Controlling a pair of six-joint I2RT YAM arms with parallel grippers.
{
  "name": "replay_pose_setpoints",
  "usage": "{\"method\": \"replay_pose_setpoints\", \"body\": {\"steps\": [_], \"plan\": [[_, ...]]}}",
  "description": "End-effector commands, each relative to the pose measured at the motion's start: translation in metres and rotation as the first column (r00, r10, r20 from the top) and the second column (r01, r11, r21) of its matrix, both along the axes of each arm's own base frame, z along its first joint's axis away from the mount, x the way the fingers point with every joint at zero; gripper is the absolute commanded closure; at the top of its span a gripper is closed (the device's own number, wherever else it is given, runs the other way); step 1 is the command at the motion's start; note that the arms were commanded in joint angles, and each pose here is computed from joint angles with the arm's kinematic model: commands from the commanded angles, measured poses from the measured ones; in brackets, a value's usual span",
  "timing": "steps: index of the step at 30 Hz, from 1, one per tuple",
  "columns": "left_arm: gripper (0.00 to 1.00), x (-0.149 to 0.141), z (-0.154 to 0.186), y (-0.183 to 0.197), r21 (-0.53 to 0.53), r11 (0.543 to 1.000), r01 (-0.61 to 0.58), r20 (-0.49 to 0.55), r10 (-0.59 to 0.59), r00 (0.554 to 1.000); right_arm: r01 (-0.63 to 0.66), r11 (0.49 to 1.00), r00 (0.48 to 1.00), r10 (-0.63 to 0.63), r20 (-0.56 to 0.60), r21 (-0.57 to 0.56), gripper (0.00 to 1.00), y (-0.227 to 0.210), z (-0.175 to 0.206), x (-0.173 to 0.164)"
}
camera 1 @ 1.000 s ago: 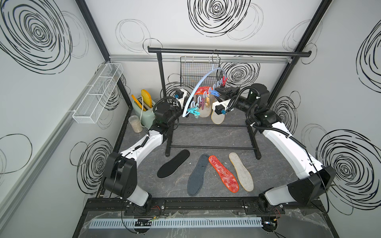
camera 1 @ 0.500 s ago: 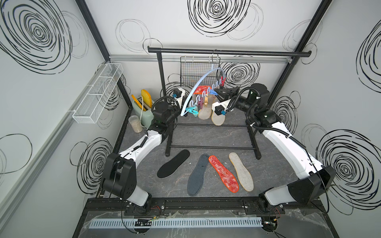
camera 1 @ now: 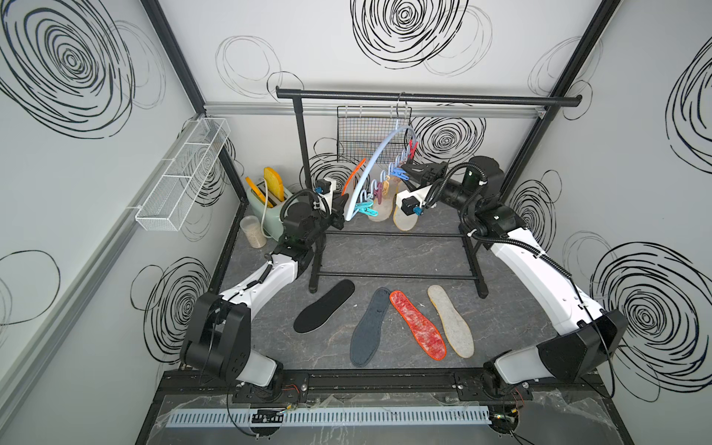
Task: Take the shoe insoles off the hanger
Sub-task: Open the clamp at the hanger, then move the insole to the center of the board.
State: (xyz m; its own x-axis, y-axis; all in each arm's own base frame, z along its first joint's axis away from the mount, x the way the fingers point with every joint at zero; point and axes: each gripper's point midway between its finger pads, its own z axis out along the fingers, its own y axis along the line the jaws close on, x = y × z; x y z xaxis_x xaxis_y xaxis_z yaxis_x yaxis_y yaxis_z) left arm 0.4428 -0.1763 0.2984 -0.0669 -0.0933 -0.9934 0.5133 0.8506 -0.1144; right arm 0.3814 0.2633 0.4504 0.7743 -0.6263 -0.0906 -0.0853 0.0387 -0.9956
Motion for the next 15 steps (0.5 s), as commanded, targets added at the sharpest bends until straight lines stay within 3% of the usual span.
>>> {"method": "replay_pose_setpoints", "body": {"steps": [1, 2, 7, 9, 12, 15], "plan": [[1.00, -0.008, 0.013, 0.018, -0.112, 0.991, -0.066, 0.012, 0.068, 0.998, -0.028, 1.000, 0.999, 0.028, 0.036, 0.012, 0.62, 0.002, 0.007, -0.007], [1.00, -0.009, 0.011, 0.022, -0.133, 0.988, -0.083, -0.013, 0.082, 0.997, -0.032, 0.999, 0.999, 0.031, 0.036, 0.018, 0.59, 0.003, 0.008, -0.009], [1.00, -0.026, 0.004, 0.025, -0.184, 0.979, -0.084, -0.065, 0.073, 0.995, -0.035, 0.997, 0.998, 0.032, 0.049, 0.066, 0.17, 0.001, 0.017, -0.013], [1.00, -0.036, 0.000, 0.028, -0.215, 0.972, -0.091, -0.089, 0.074, 0.993, -0.033, 0.994, 0.999, 0.029, 0.042, 0.100, 0.05, -0.004, 0.023, -0.017], [1.00, -0.052, -0.011, 0.022, -0.238, 0.967, -0.086, -0.151, 0.050, 0.987, -0.034, 0.987, 0.999, 0.033, 0.012, 0.155, 0.02, -0.014, 0.024, -0.027], [1.00, -0.065, -0.037, 0.018, -0.265, 0.957, -0.122, -0.285, 0.043, 0.958, -0.048, 0.949, 0.996, 0.068, -0.056, 0.311, 0.01, -0.032, 0.024, -0.049]]}}
